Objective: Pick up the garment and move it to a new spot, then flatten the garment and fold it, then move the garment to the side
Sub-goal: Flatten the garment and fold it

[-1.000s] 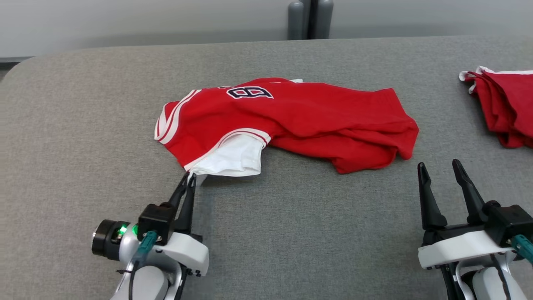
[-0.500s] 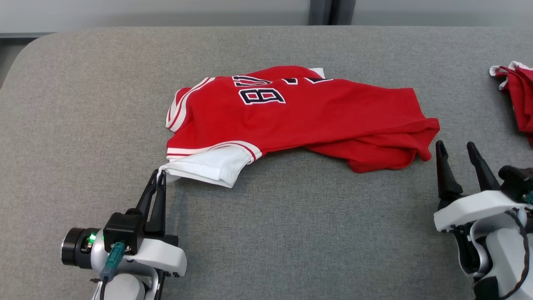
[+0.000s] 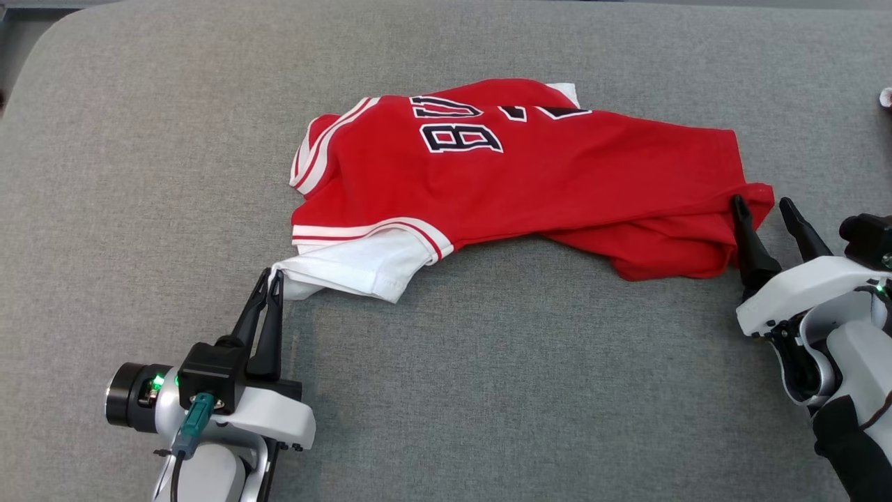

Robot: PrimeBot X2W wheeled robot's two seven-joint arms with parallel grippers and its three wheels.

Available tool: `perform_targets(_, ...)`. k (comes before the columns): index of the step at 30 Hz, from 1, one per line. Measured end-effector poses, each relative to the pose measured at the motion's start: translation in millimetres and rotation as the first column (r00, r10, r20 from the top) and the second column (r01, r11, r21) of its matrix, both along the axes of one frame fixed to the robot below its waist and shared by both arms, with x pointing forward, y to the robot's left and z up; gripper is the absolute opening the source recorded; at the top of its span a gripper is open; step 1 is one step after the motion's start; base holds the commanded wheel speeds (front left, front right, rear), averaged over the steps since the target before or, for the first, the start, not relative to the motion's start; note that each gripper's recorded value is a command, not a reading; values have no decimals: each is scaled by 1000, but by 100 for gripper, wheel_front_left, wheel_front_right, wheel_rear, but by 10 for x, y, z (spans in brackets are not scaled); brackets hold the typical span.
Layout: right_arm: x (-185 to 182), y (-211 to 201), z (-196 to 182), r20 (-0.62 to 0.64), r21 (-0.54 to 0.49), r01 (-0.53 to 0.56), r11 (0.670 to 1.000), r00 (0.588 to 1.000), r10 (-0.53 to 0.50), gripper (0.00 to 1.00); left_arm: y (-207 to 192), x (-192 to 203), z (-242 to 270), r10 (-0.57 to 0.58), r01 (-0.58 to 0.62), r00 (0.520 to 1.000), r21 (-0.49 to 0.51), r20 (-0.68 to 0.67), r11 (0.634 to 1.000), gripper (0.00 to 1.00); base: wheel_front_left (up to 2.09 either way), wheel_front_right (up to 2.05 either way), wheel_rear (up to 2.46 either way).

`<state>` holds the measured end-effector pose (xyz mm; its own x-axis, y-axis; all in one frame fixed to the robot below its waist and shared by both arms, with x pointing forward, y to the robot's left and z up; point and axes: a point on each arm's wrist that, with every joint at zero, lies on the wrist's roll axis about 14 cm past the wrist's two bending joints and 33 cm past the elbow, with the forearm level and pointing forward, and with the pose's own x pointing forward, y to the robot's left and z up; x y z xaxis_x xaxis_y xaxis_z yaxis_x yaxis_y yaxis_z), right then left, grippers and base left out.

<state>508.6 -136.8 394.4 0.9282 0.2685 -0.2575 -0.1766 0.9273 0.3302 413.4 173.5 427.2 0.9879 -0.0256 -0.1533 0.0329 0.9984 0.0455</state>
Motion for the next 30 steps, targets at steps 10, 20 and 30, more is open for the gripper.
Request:
perform_targets(10,26,78,-9,-10,-54,-85,995,996,85,0,18,-21,5,8,-8,1000,5,2,1000,0,0,0,0)
perform_targets(20,182,-232,907,255,-65,-27,998,966,42,0,97,184,673,32,-15,979,-85,202,996,0,0,0,0)
perform_targets(30,-58,-419,2011,529,-94,15,995,848,37,0,110,335,2231,-52,135,808,-98,587,986,0,0,0,0)
